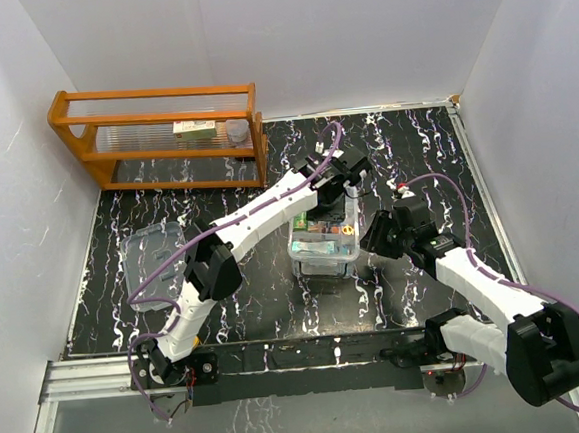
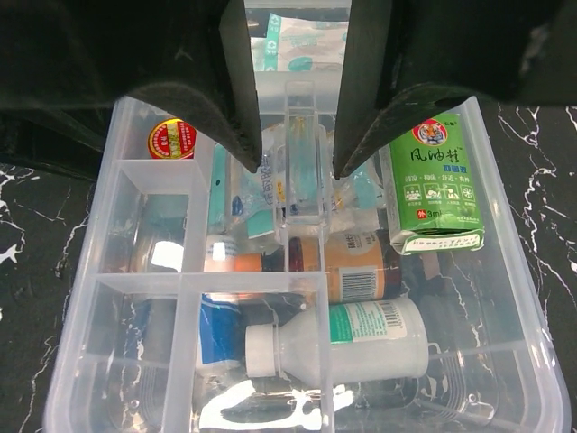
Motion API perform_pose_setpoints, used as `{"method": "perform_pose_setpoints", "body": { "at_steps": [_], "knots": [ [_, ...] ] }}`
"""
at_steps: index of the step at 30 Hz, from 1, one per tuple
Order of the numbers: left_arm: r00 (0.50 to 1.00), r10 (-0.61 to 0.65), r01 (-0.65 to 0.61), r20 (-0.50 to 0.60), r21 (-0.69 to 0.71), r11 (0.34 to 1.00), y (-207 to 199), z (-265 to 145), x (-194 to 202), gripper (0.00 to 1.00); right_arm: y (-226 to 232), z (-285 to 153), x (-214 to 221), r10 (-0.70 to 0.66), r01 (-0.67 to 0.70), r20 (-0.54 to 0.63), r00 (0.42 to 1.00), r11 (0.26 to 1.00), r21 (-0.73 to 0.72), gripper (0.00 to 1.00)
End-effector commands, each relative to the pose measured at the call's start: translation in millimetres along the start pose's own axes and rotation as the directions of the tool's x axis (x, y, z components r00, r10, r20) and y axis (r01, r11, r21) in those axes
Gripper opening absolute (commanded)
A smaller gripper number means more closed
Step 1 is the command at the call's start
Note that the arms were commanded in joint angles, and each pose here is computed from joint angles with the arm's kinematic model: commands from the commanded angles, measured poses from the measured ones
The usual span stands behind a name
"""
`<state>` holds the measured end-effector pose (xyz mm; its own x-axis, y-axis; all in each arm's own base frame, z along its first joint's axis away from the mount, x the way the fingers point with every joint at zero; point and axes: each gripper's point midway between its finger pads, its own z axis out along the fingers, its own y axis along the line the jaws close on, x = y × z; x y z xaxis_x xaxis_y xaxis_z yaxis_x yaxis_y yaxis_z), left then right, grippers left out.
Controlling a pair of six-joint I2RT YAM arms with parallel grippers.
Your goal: Organize the medicine kit
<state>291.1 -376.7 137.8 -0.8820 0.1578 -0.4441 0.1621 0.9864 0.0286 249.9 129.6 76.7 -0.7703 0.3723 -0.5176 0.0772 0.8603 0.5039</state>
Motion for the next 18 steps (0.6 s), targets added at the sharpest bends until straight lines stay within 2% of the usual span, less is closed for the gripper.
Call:
{"method": "perform_pose_setpoints", "body": {
  "at_steps": [1,7,10,14,18],
  "knots": [
    [0.999,-0.012,0.008,0.053,0.073,0.997,0,-33,-20,0.38,10,-3,-16,0.001,0.001,0.062,0.998,1.0,-0.028,0.36],
    [0.995,-0.024,0.011,0.098,0.129,0.992,5,-61,-28,0.43,9,-5,-19,0.0,0.001,0.073,0.997,1.0,-0.018,0.36],
    [0.985,-0.029,0.006,0.168,0.133,0.991,17,-79,-38,0.48,10,-10,-25,-0.01,0.01,0.087,0.996,1.0,-0.004,0.36],
    [0.95,-0.051,0.028,0.308,0.082,0.996,56,-100,-56,0.55,10,-20,-39,-0.031,0.026,0.121,0.992,0.999,0.039,0.38],
    [0.91,-0.138,0.113,0.392,0.085,0.99,110,-108,-71,0.57,14,-36,-58,-0.036,0.024,0.185,0.982,0.998,0.066,0.41]
  ]
}}
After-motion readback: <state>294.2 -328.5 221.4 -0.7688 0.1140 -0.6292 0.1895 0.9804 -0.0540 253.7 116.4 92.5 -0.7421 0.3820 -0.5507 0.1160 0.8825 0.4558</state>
